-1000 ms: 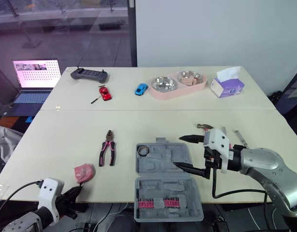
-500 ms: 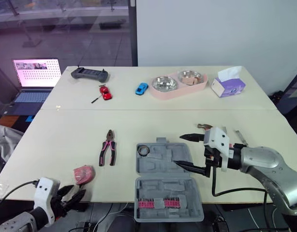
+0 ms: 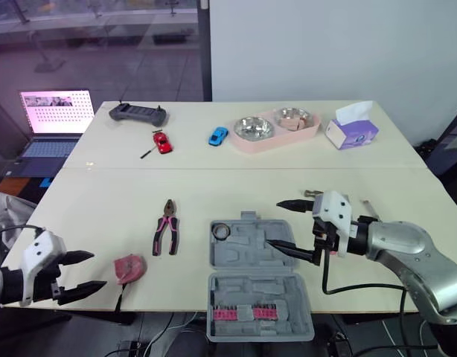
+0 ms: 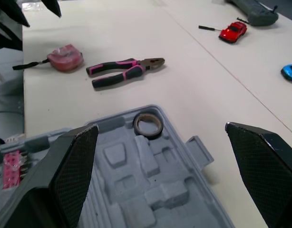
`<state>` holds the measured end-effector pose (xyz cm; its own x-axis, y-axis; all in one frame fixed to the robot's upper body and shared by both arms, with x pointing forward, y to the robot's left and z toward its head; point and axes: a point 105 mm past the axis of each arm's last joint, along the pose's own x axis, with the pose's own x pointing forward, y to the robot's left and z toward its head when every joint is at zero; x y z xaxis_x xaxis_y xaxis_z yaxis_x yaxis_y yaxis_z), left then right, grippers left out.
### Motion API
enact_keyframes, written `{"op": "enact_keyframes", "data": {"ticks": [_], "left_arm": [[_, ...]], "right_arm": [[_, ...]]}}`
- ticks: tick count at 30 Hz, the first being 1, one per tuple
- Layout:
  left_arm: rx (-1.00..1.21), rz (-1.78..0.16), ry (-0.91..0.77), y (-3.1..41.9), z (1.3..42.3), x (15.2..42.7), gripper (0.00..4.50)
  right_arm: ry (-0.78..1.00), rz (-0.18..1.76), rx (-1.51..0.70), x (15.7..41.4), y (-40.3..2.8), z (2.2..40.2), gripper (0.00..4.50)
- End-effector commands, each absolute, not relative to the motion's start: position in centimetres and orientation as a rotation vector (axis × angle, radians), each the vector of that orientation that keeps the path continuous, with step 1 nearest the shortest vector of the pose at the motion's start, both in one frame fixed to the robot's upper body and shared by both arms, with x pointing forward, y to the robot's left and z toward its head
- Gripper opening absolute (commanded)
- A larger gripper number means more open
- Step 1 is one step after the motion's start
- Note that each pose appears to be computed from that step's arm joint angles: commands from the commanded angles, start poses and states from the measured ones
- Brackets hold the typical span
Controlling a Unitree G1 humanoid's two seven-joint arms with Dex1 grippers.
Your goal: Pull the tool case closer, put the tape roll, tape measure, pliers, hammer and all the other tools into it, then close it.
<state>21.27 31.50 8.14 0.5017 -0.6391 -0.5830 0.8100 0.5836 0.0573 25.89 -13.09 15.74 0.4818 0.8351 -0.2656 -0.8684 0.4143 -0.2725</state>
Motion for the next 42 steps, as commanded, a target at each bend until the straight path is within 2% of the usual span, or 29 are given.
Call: {"op": "enact_keyframes", "data": {"ticks": [1,8,20,24,27,28,29,36,42], "left_arm": [[0.389,-1.023,0.499,31.3,7.2,21.7,4.46],[0.336,-1.088,0.453,29.8,5.1,23.8,4.46],[0.403,-1.063,0.506,29.2,0.9,23.7,4.46],[0.423,-1.113,0.505,28.6,0.6,23.3,4.46],[0.425,-1.123,0.505,28.8,0.8,23.0,3.63],[0.421,-1.126,0.507,29.0,0.8,22.9,3.14],[0.415,-1.125,0.508,29.1,0.9,22.8,2.92],[0.417,-1.158,0.432,28.7,3.2,23.2,2.93],[0.460,-1.284,0.304,25.1,9.1,23.8,2.93]], "right_arm": [[0.036,1.052,-0.427,26.2,-13.2,17.0,4.50],[0.043,1.023,-0.439,25.8,-13.6,17.1,4.50],[0.060,0.995,-0.444,25.4,-14.2,17.5,4.50],[0.068,0.992,-0.445,25.3,-14.4,17.4,4.50],[0.067,0.994,-0.443,25.3,-14.3,17.4,4.50],[0.067,0.996,-0.442,25.3,-14.2,17.3,4.50],[0.067,0.999,-0.441,25.2,-14.2,17.3,4.50],[0.069,1.024,-0.439,25.2,-14.2,17.6,4.50],[0.149,1.008,-0.375,25.8,-14.4,18.8,4.50]]}}
